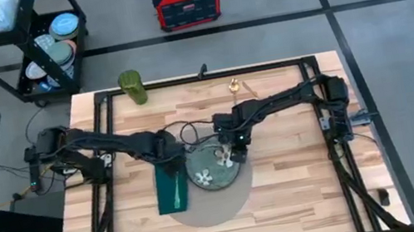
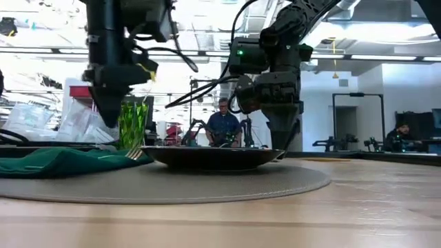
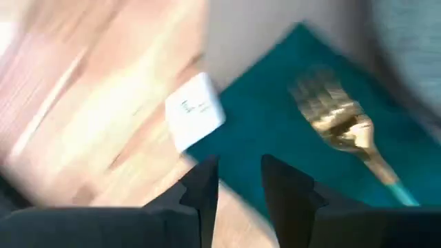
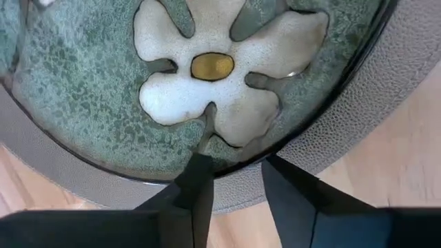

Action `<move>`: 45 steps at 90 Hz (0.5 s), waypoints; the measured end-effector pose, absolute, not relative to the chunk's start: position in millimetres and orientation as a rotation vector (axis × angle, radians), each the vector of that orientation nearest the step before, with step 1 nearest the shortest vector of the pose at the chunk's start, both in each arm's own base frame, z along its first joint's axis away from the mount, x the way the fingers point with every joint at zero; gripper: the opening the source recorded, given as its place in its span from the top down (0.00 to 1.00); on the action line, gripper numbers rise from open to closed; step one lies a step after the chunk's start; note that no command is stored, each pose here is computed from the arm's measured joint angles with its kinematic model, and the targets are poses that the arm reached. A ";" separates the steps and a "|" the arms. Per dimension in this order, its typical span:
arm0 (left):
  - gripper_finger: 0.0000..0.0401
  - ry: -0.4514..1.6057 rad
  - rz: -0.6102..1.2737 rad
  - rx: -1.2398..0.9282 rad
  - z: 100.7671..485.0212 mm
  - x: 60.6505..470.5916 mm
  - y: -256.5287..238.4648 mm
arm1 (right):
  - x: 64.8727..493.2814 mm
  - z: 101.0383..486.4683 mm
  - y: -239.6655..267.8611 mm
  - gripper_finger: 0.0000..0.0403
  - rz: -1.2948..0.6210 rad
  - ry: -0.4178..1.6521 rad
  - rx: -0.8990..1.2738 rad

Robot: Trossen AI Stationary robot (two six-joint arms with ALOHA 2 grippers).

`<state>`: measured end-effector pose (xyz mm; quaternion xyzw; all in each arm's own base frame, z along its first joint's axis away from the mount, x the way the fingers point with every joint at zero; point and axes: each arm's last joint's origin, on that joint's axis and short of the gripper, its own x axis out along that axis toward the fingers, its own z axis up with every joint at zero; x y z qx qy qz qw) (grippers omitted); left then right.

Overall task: Set table place
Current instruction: Put the green plate on the gray table mat

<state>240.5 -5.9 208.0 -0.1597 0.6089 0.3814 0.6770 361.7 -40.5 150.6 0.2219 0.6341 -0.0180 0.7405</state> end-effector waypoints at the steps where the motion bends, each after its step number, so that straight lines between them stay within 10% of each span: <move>1: 0.80 1.371 0.870 -0.360 208.3 238.2 -5.7 | 361.7 150.6 -40.5 0.74 -0.040 1.390 0.486; 24: 0.90 1.435 1.230 -0.458 207.5 173.5 -4.2 | 365.4 151.6 -42.3 0.75 0.007 1.346 0.472; 45: 0.91 1.149 1.187 -0.817 195.7 157.5 -12.9 | 364.7 152.2 -49.0 0.75 0.015 1.336 0.501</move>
